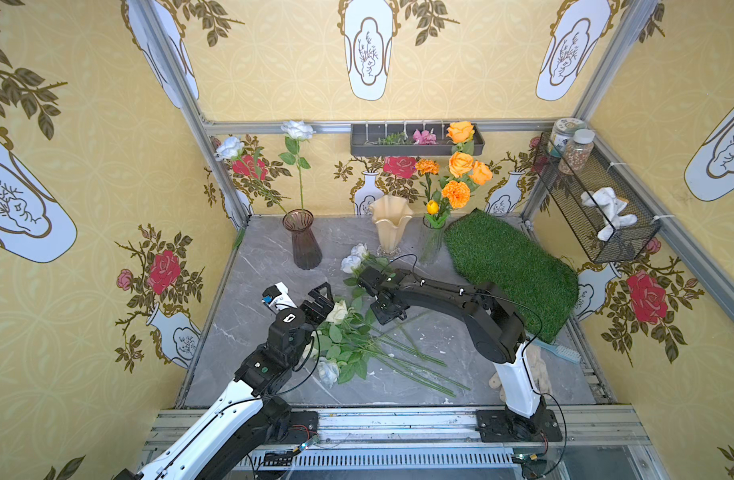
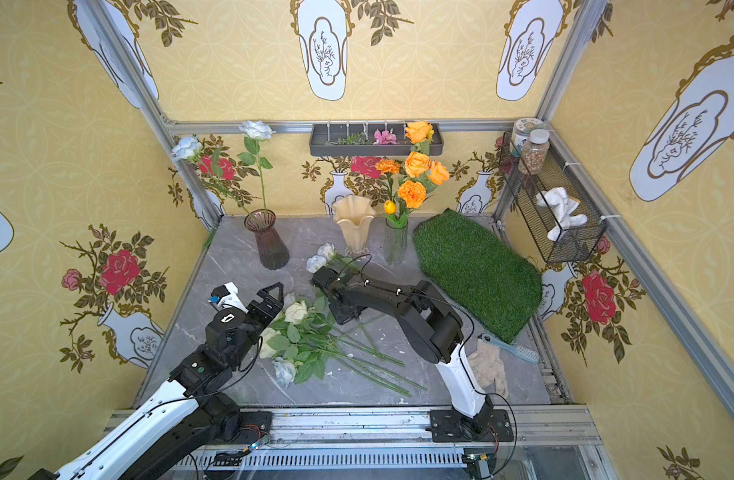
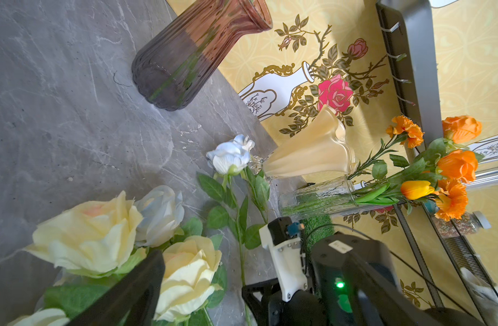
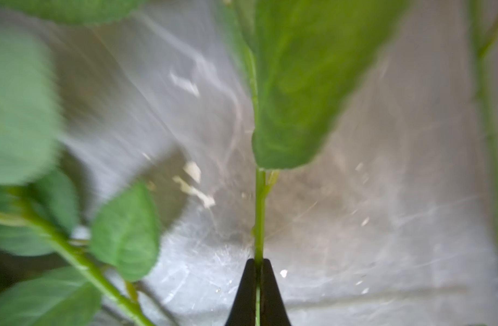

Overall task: Arrange the flowers in different vases according to their colors
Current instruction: Pick up the flower at the center of the board.

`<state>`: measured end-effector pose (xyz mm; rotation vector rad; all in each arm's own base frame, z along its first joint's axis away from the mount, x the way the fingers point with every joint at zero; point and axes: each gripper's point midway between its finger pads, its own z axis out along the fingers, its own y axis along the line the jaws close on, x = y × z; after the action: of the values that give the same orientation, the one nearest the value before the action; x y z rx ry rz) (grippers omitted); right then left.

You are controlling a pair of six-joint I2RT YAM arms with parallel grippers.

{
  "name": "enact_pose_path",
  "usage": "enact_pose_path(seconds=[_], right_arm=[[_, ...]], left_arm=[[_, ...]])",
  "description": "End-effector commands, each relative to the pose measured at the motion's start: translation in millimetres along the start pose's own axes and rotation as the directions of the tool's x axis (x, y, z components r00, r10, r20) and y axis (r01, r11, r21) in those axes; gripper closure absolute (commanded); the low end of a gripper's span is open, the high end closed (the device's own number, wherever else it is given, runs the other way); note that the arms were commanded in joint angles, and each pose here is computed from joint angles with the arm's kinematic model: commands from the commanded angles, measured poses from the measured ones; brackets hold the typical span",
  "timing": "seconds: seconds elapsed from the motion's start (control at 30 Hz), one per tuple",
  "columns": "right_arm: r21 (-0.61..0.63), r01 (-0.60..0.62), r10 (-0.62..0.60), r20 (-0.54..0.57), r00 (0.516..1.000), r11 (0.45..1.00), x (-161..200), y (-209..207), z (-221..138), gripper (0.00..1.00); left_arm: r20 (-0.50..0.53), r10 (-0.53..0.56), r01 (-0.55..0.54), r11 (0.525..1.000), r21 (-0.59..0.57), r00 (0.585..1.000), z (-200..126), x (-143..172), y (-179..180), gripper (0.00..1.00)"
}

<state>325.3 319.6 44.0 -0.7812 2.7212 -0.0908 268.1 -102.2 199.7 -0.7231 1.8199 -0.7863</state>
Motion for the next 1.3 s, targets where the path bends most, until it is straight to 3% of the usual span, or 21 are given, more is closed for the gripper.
enact_pose_path(seconds=[0.0,0.23,0.47,0.57,0.63,0.73,0.93,1.07,1.27], right_arm=[[0.050,0.108,-0.115,0.166,0.979,0.993,-42,-7,-28,1.00],[-0.020,0.193,-0.160,0.479,0.863,0.981,-99,8,-95,1.00],[-0.122,0.245,-0.083,0.721,0.688,0.962,-125,17,-154,1.00],[-0.209,0.263,-0.006,0.771,0.637,0.942,-132,17,-172,1.00],[-0.306,0.281,0.056,0.761,0.647,0.910,-134,20,-181,1.00],[-0.474,0.303,0.144,0.699,0.701,0.826,-131,32,-193,1.00],[-0.610,0.346,0.110,0.585,0.804,0.713,-101,70,-197,1.00],[-0.610,0.347,0.058,0.544,0.837,0.712,-82,78,-191,1.00],[-0.591,0.351,0.029,0.536,0.843,0.726,-60,80,-187,1.00]], left_arm=[[0.016,-0.008,0.007,1.000,0.025,1.000,0,-3,-5,0.00],[-0.003,0.009,-0.009,0.998,0.065,1.000,1,0,-12,0.00],[-0.072,0.065,-0.053,0.986,0.157,0.995,6,14,-33,0.00],[-0.094,0.083,-0.063,0.978,0.199,0.992,7,18,-42,0.02],[-0.109,0.095,-0.069,0.972,0.225,0.990,6,22,-46,0.03],[-0.131,0.114,-0.078,0.964,0.255,0.985,7,27,-52,0.07],[-0.179,0.141,-0.080,0.946,0.313,0.974,10,38,-65,0.21],[-0.194,0.146,-0.075,0.940,0.333,0.970,9,41,-69,0.25],[-0.171,0.137,-0.073,0.940,0.335,0.976,5,36,-65,0.27]])
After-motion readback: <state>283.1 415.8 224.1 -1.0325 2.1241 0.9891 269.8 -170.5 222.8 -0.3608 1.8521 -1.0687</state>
